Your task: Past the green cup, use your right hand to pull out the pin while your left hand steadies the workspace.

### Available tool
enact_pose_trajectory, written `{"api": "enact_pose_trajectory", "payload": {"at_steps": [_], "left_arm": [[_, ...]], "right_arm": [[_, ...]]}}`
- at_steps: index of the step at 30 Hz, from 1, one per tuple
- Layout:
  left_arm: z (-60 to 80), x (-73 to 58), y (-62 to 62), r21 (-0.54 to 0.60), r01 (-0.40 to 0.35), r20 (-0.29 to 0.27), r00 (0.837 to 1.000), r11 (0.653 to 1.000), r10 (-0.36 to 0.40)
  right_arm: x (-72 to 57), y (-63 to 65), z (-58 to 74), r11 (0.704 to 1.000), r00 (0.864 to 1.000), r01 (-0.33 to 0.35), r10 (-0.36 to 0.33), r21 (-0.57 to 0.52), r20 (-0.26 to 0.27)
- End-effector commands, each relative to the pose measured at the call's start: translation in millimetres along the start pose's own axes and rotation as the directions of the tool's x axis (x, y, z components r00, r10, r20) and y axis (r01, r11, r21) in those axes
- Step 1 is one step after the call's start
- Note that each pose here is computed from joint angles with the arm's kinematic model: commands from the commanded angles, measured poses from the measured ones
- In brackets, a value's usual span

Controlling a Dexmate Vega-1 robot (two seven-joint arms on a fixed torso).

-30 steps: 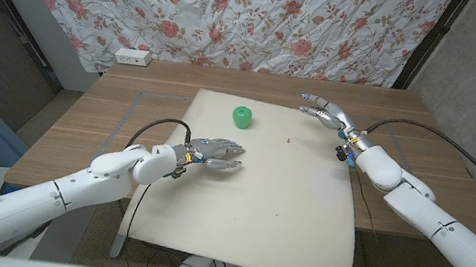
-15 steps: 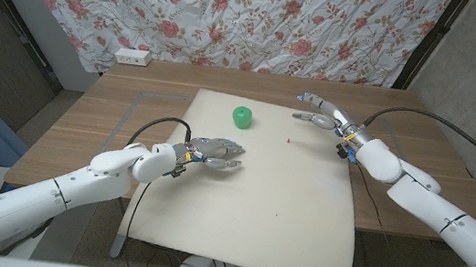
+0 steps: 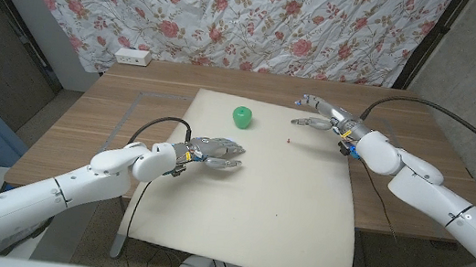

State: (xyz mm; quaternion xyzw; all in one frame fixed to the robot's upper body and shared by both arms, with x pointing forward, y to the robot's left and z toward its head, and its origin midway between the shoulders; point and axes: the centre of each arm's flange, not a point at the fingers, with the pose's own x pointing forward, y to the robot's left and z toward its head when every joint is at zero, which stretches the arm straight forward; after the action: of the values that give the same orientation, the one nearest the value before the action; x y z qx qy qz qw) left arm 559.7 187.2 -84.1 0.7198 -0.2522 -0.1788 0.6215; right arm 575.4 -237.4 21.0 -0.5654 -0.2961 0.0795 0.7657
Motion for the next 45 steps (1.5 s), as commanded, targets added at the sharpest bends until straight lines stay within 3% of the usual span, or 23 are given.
{"api": "enact_pose_trajectory", "payload": {"at_steps": [1, 19, 29, 45], "left_arm": [[0.2, -0.1, -1.5, 0.005, 0.011, -0.007, 1.000, 1.000, -0.011], [-1.8, 2.0, -1.7, 0.009, 0.019, -0.013, 1.000, 1.000, -0.019], [-3.8, 4.0, 0.1, 0.020, 0.023, -0.009, 1.000, 1.000, -0.023], [-4.0, 3.9, -0.2, 0.014, 0.029, -0.013, 0.999, 0.999, -0.029]], "right_arm": [[1.3, -3.5, 6.2, 0.993, 0.995, -0.071, 0.065, -0.094, -0.072], [7.6, 8.4, 15.1, 0.971, 0.982, -0.134, 0.104, -0.199, -0.155], [10.8, 19.3, 19.0, 0.960, 0.977, -0.135, 0.089, -0.246, -0.191], [14.4, 33.4, 20.9, 0.941, 0.978, -0.142, 0.086, -0.309, -0.188]]}}
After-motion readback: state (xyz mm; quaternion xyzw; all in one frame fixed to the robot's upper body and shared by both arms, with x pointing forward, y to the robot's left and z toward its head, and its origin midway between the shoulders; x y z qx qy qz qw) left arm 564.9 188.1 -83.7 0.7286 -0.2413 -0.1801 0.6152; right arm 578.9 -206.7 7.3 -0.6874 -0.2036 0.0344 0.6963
